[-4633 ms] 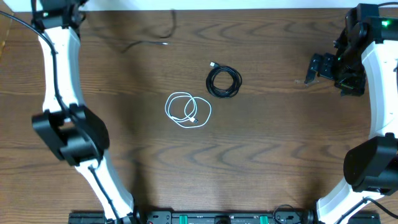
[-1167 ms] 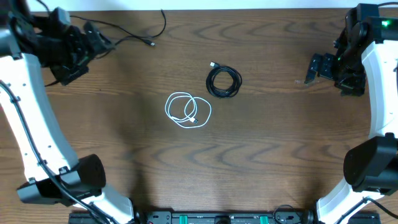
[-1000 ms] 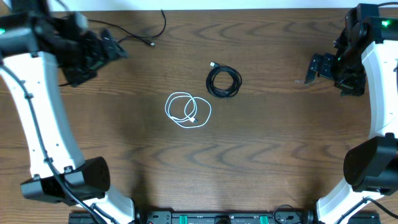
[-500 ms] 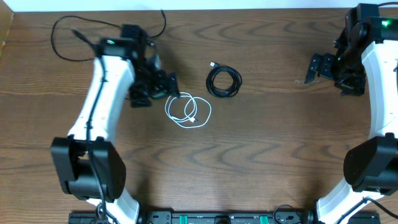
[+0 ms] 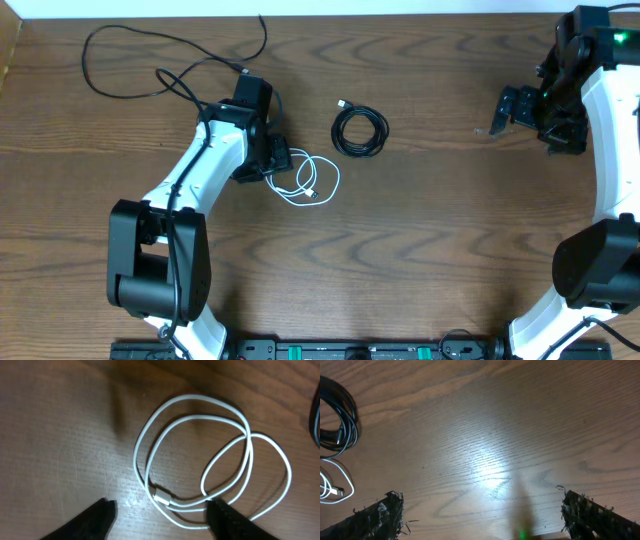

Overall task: Untangle cables
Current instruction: 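Grasp the white cable with the left gripper and lift it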

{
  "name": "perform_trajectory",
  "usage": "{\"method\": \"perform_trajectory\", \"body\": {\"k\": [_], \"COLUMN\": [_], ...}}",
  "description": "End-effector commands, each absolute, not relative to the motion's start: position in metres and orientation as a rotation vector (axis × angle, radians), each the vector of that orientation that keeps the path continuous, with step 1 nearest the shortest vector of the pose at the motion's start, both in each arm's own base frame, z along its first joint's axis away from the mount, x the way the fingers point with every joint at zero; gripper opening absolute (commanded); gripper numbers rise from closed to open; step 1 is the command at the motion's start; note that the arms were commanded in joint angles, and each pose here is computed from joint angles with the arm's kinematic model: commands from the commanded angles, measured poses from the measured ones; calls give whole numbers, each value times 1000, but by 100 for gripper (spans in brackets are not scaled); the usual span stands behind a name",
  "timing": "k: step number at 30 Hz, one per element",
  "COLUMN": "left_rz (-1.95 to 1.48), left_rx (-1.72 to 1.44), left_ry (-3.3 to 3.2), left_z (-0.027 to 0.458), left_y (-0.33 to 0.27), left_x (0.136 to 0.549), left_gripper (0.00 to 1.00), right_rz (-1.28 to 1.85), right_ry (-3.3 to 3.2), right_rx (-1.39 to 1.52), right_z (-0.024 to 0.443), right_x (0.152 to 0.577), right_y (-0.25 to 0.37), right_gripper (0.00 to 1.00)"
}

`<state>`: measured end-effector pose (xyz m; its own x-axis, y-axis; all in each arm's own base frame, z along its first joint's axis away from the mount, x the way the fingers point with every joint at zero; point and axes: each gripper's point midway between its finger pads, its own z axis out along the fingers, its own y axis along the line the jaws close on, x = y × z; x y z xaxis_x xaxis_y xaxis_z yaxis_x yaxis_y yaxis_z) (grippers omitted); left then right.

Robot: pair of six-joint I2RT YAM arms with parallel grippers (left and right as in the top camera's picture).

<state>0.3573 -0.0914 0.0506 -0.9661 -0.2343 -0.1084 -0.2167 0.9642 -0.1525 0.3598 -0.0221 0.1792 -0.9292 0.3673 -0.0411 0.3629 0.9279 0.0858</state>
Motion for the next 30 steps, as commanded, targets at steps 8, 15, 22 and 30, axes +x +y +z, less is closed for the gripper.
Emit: {"method": "perform_trajectory", "body": {"k": [8, 15, 22, 30], "left_rz": [-141, -117, -53, -68], "left_rx": [-360, -361, -364, -362], "left_ry": [3063, 3097, 3116, 3090], "left_z": [16, -1, -16, -4], "left_y": [-97, -97, -91, -93], "left_x": [350, 348, 347, 355], "left_gripper": [50, 46, 42, 20], "right_rz": [121, 121, 121, 121], "right_ry": [2999, 2999, 2999, 2999], "right_rx": [582, 582, 582, 582], "right_z": [188, 188, 188, 188], "right_x": [360, 360, 360, 360], "right_y": [-21, -21, -21, -21], "right_gripper": [99, 99, 99, 99]}}
